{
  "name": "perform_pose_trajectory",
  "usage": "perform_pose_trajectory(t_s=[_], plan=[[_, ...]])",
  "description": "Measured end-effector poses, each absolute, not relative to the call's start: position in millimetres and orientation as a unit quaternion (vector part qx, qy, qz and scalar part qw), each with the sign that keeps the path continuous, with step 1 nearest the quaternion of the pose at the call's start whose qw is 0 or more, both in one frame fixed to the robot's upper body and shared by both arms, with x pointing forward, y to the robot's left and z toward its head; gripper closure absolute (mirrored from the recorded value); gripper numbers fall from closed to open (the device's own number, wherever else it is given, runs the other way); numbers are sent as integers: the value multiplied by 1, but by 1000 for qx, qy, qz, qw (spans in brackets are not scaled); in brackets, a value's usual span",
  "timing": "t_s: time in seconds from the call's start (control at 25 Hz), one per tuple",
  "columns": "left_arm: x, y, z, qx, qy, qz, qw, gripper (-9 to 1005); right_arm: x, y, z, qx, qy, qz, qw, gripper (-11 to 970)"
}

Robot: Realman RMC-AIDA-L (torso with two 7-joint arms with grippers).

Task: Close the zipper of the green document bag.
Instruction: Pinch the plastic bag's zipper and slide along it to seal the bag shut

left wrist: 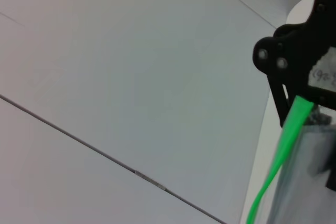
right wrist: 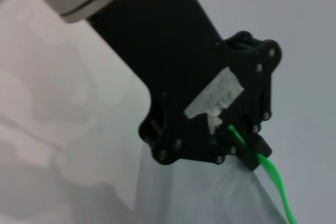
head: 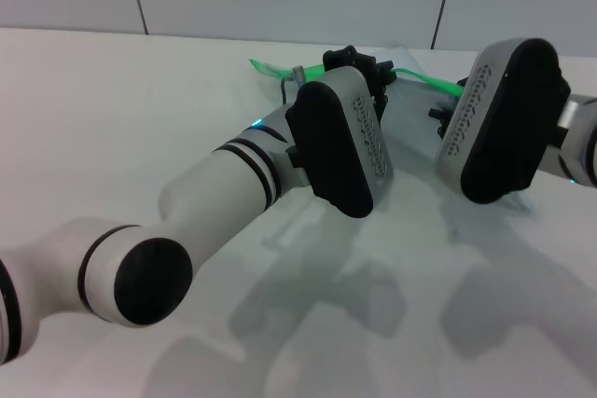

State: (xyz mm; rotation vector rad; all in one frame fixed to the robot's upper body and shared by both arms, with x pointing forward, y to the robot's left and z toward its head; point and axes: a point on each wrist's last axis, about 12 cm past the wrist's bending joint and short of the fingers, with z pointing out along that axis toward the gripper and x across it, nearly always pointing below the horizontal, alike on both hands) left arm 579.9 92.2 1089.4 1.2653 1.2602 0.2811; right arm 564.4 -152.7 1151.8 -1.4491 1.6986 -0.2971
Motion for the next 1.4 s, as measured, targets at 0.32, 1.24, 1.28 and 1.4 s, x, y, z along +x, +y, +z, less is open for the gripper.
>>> perform_pose_trajectory(t_s=[0.32, 1.24, 1.28, 1.4], plan=[[580, 93, 1089, 549, 548, 124, 619, 942, 571, -163, 1158, -552, 700, -122, 437, 858], [581, 97, 1089, 546, 543, 137, 623, 854, 564, -167, 1170, -551, 690, -129, 451, 914], [581, 97, 1089, 545, 543, 137, 624, 853, 564, -167, 1171, -552, 689, -130, 452, 914], [581, 97, 1089, 544, 543, 138, 625, 854, 562, -167, 1171, -553, 688, -131, 452, 914]])
